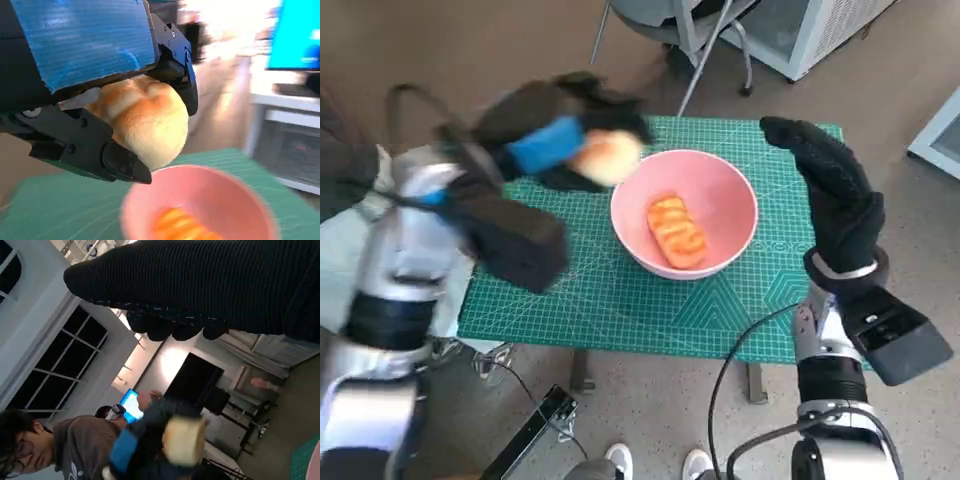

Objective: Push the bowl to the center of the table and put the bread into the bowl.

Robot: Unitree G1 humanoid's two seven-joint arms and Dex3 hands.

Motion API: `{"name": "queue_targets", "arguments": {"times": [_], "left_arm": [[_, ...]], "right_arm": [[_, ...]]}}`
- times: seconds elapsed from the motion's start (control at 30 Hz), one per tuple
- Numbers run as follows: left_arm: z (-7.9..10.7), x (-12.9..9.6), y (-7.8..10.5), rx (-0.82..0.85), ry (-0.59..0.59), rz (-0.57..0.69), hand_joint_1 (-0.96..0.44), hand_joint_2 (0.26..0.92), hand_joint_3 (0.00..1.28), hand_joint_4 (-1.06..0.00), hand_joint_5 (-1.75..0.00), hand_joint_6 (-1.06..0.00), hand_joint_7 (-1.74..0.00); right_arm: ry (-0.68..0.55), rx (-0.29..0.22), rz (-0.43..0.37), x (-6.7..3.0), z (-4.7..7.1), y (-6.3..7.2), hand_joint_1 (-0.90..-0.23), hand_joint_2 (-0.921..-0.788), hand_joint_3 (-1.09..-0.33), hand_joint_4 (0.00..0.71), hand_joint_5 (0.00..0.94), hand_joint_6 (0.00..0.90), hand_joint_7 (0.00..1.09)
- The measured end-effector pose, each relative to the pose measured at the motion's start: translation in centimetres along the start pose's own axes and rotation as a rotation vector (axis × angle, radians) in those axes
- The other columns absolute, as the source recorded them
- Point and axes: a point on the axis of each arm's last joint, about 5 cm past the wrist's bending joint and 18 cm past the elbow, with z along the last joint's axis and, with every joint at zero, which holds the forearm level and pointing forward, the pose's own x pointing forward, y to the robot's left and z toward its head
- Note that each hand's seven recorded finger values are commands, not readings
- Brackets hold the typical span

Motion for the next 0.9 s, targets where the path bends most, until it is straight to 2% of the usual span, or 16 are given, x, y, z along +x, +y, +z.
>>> {"name": "queue_targets", "arguments": {"times": [0.13,0.2,0.23,0.27,0.3,0.33,0.43,0.53,0.6,0.7,0.9], "left_arm": [[-0.2,1.7,-1.7,-0.035,-0.016,-0.013,0.00,0.920,0.10,-0.62,-1.20,-0.62,-1.21],[-0.4,2.4,-2.6,-0.063,-0.006,-0.028,0.00,0.920,0.18,-0.56,-1.27,-0.50,-1.32],[-0.6,2.7,-3.2,-0.077,0.009,-0.049,-0.01,0.888,0.19,-0.46,-1.00,-0.40,-1.06],[-0.7,3.1,-3.8,-0.089,0.028,-0.074,-0.02,0.881,0.18,-0.46,-0.85,-0.38,-0.94],[-0.8,3.3,-4.3,-0.100,0.049,-0.102,-0.05,0.850,0.15,-0.34,-0.55,-0.29,-0.70],[-0.9,3.5,-4.8,-0.114,0.074,-0.141,-0.07,0.835,0.12,-0.27,-0.36,-0.25,-0.54],[-1.1,3.8,-6.1,-0.147,0.134,-0.259,-0.15,0.802,0.07,-0.11,-0.12,-0.17,-0.33],[-1.3,3.9,-6.9,-0.172,0.157,-0.329,-0.24,0.798,0.05,-0.06,-0.05,-0.13,-0.28],[-1.3,3.9,-7.2,-0.181,0.153,-0.337,-0.33,0.825,0.03,-0.04,-0.02,-0.07,-0.32],[-1.2,3.9,-7.7,-0.186,0.128,-0.307,-0.40,0.855,0.02,-0.03,-0.01,-0.02,-0.34],[-1.0,3.6,-9.0,-0.198,0.058,-0.249,-0.51,0.894,0.03,0.00,0.00,0.00,-0.32]], "right_arm": [[-0.003,-0.001,-0.001,0.03,0.0,0.0,-0.542,-0.921,-0.672,0.367,0.000,0.001,0.84],[-0.006,-0.002,-0.001,0.03,0.1,0.0,-0.543,-0.921,-0.667,0.367,0.000,0.000,0.84],[-0.007,-0.003,-0.001,0.03,0.1,0.0,-0.543,-0.921,-0.662,0.367,0.000,0.000,0.83],[-0.007,-0.002,-0.001,0.04,0.2,0.0,-0.543,-0.921,-0.660,0.366,0.000,0.000,0.83],[-0.007,-0.001,-0.001,0.05,0.2,0.0,-0.544,-0.921,-0.654,0.367,0.000,0.000,0.83],[-0.007,0.000,-0.001,0.03,0.2,0.0,-0.544,-0.921,-0.651,0.367,0.000,0.000,0.83],[-0.001,0.002,-0.002,-0.07,0.2,0.0,-0.545,-0.921,-0.643,0.367,0.001,0.002,0.83],[0.005,0.000,-0.005,-0.28,0.3,-0.1,-0.551,-0.921,-0.639,0.367,0.001,0.003,0.82],[0.010,-0.003,-0.009,-0.45,0.3,-0.2,-0.557,-0.921,-0.635,0.368,0.001,0.005,0.82],[0.010,-0.009,-0.016,-0.47,0.3,-0.4,-0.557,-0.921,-0.632,0.368,0.001,0.008,0.82],[0.009,-0.018,-0.023,-0.44,0.4,-0.6,-0.552,-0.921,-0.627,0.353,0.000,0.021,0.82]]}}
